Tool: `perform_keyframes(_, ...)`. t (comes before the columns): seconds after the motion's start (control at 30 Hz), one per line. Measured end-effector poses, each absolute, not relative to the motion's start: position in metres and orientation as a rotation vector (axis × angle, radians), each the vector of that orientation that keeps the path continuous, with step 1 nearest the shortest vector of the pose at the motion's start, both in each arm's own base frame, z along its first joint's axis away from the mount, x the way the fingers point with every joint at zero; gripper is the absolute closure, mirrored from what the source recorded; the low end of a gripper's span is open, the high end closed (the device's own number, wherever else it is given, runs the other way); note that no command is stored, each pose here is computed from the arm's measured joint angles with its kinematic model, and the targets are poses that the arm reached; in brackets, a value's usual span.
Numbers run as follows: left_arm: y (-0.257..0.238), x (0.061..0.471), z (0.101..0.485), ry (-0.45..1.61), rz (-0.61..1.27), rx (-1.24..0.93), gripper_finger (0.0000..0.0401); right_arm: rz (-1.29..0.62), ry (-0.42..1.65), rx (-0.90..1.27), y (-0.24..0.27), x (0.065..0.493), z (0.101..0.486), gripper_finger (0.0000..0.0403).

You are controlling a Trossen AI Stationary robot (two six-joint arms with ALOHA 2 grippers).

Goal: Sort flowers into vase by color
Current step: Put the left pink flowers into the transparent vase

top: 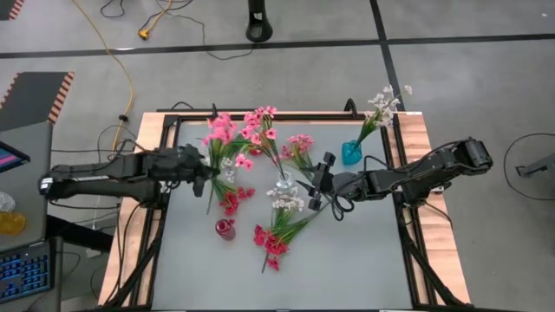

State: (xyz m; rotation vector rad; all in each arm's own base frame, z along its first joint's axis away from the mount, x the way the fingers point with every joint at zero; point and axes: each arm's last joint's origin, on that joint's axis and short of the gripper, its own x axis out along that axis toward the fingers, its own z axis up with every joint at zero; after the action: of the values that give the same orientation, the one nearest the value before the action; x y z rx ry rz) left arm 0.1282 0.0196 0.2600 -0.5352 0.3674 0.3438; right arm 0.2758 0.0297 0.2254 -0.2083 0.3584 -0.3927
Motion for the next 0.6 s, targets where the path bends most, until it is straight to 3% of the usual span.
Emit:
perform_keyframes(0.33,0.025,0.142,0.295,0.003,0.367,-0.274,0.0399,-0.394,0.356,-0.208,0.029,0.276,0.226,0.0188)
perform_keyframes(0.6,0.024,0.156,0.303,-0.081,0.282,-0.154,0.0399,-0.396,0.353,-0.206,0.029,0.276,0.226,0.0188)
